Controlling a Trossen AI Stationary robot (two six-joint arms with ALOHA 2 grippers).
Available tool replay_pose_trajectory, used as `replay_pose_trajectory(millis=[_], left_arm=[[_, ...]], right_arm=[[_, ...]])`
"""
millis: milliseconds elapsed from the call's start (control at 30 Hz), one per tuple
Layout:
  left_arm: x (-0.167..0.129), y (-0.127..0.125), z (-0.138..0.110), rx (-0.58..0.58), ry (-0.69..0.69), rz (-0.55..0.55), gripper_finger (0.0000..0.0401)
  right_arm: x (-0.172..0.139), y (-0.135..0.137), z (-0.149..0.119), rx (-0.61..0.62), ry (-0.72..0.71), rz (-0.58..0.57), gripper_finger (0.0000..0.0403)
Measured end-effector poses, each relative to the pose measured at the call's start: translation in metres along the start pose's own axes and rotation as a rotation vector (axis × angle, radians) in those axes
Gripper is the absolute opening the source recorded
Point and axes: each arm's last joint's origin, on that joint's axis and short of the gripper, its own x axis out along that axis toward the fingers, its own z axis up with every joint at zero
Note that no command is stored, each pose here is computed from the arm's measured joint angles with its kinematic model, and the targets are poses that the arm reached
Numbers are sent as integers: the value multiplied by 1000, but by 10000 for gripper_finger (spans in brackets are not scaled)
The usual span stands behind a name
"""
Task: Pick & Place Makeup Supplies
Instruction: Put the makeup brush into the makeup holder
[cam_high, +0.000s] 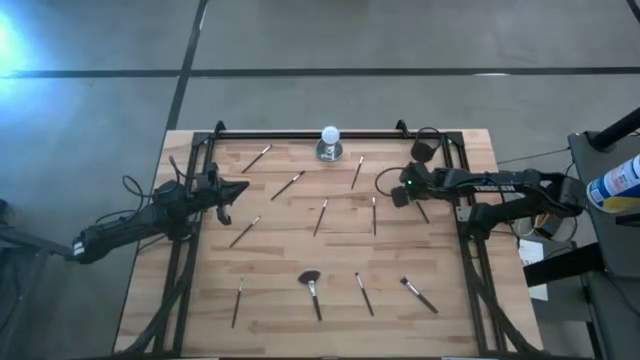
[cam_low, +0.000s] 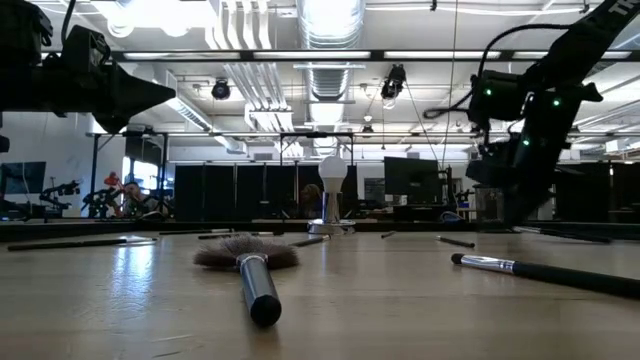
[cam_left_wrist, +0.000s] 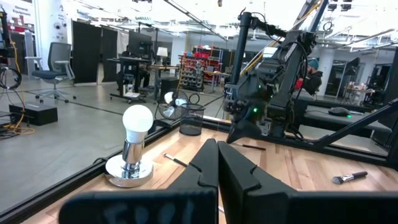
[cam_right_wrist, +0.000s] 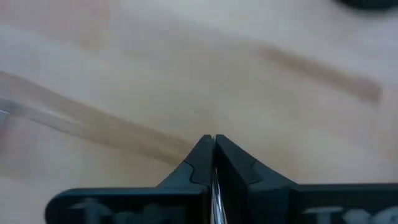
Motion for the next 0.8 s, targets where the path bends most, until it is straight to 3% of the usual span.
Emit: replay_pose_trajectory(millis=[333, 800], left_arm=[[0, 0, 0, 0, 0, 0, 0], [0, 0, 0, 0, 0, 0, 0]], right_arm=[[-29, 17, 34, -104, -305, 175, 9], [-82, -8, 97, -58, -966, -56, 8]])
